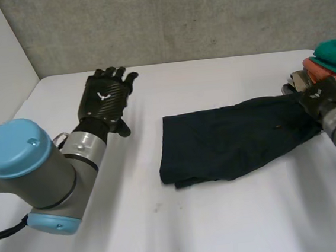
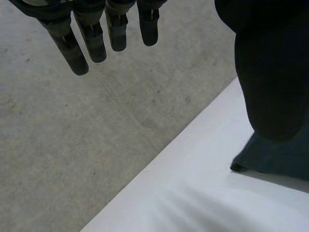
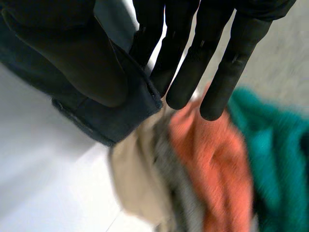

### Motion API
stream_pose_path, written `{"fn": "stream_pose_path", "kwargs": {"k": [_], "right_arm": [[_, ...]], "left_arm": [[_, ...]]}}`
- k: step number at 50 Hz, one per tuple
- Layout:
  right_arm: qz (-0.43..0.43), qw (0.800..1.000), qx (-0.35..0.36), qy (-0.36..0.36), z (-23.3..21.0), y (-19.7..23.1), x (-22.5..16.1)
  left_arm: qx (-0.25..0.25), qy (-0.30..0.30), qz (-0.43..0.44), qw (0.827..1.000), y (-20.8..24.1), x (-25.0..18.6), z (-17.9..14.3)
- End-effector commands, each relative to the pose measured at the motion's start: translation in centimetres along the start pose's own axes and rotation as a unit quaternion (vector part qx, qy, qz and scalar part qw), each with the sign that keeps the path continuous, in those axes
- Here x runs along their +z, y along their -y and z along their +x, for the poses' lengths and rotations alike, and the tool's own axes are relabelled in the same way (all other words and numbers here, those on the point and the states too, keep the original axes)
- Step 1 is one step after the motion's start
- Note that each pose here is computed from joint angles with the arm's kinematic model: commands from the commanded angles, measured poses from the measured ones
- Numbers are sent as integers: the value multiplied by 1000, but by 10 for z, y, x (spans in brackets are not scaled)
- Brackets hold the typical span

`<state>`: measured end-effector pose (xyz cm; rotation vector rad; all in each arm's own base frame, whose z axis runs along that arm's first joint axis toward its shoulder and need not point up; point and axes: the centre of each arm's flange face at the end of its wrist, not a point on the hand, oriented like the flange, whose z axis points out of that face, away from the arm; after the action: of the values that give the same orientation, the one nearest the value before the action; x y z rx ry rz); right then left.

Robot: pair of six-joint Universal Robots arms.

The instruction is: Fold the laundry.

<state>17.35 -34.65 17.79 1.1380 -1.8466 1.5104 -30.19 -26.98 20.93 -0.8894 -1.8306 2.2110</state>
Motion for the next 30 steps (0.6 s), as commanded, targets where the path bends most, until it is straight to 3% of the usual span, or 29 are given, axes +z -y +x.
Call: {"fn": "stream_pose_path", "kwargs": {"k": [1, 3, 8, 11, 18, 22, 25, 27, 30], "right_arm": [[204, 979, -19, 2, -41, 90, -21], [264, 964, -24, 13, -57, 110, -33], [416, 902, -54, 103, -123, 143, -79], [436, 881, -64, 173, -164, 136, -91], [419, 881, -40, 214, -179, 128, -94], [396, 894, 37, 205, -150, 135, -92], [356, 904, 158, 175, -100, 138, -87], [319, 892, 264, 179, -78, 133, -84], [288, 870, 350, 194, -64, 130, -81]], "left_arm": [[-38, 18, 5, 999, 6, -1, -14], [-39, 18, 6, 999, 7, -1, -15], [-41, 18, 7, 999, 8, -1, -15], [-40, 16, 9, 999, 9, -2, -13], [-41, 17, 27, 999, 18, 3, -13], [-50, 16, 57, 997, 36, 11, -12], [-66, 13, 79, 995, 50, 20, -10], [-76, 8, 83, 994, 52, 25, -6], [-98, -14, 74, 992, 53, 30, 8]]}}
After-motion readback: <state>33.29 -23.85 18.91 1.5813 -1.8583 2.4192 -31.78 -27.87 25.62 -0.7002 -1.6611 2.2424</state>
